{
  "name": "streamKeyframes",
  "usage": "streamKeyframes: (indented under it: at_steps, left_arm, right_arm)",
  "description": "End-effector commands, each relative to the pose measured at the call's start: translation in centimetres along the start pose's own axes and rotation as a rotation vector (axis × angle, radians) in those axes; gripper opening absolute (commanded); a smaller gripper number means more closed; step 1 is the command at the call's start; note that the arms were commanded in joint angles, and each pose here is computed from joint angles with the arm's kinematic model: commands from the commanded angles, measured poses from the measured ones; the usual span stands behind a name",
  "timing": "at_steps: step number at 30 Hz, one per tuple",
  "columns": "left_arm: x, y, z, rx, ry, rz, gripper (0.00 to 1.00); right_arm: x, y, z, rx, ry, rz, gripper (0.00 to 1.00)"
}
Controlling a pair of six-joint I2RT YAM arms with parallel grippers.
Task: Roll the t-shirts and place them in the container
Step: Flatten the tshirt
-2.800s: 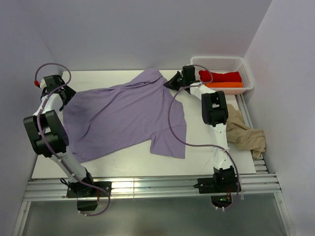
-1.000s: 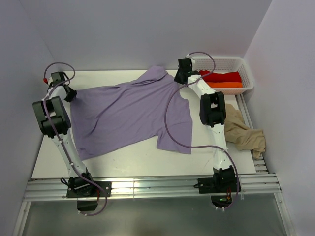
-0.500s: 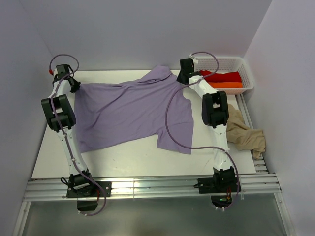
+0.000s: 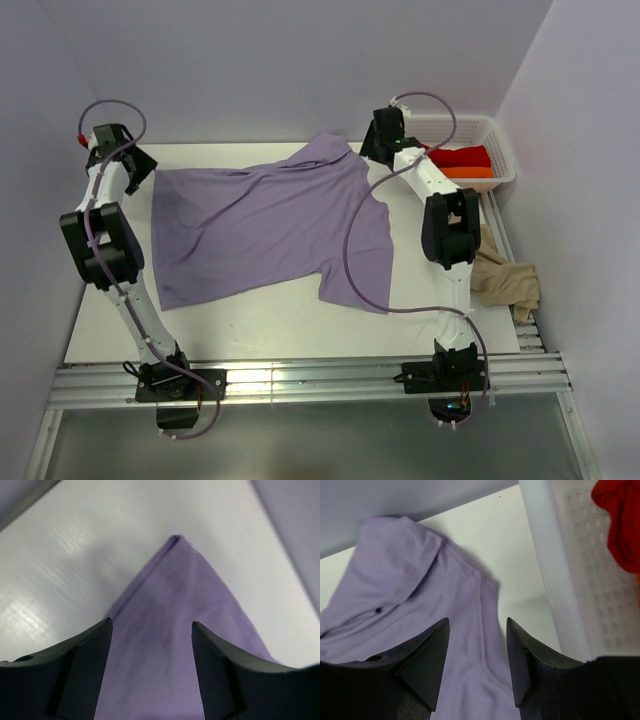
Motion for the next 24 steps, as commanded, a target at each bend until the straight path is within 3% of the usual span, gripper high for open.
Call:
streamKeyframes:
  at_steps: [1,4,5,7,8,10,12,17,24]
  left_arm:
    - [-2.5,8.2,3.8,-0.136,0.028,-0.127,0.70]
    - [0.2,10.4,-0.2,-0.071,0.069,-0.139,0.72]
    - [0.7,11.2,-1.1,-0.065,0.079,-0.156,0.72]
    - [0.6,14.6,-1.6,-0.107,0.121,-0.251,0.72]
    - [2.4,14.4,-3.7,-0.073,0.127,-0.233,0.72]
    - [4.0,16.3,-4.9,-0.077,0.148,-0.250,0.71]
    - [4.7,17.6,-5.4,-0.093,0.128,-0.260,0.70]
    - [7.9,16.4,-7.3,-0.101,0.103,-0.150,0.69]
    - [9.5,12.2,-9.6,-0.013,0.065,-0.075,0.56]
  right_arm:
    - [0.4,7.7,6.0,-0.149,-0.010,0.069,0.58]
    - [-0.2,11.0,4.5,-0.130,-0.020,0.073,0.58]
    - [-0.6,11.0,1.6,-0.068,-0.029,0.063,0.57]
    - [-0.9,14.2,1.3,-0.112,-0.056,0.099,0.56]
    - [-1.6,14.5,-2.0,-0.055,-0.064,0.087,0.54]
    - [-1.5,17.5,-2.8,-0.102,-0.080,0.119,0.52]
    - [-1.9,18.5,-6.8,-0.065,-0.063,0.090,0.49]
    - [-2.5,22.5,-11.4,-0.098,-0.091,0.099,0.44]
    - [-3.0,22.6,-16.1,-0.143,-0.128,0.087,0.36]
Point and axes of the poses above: each gripper's point midway between its finger pads, its own y axis back along the fingers, its own x axis along the line the jaws close on, z = x × y, the point moved 6 cm from there along y, back along the fingers, and after that the axes turned 10 degrees about y, right-handed, at the moved point
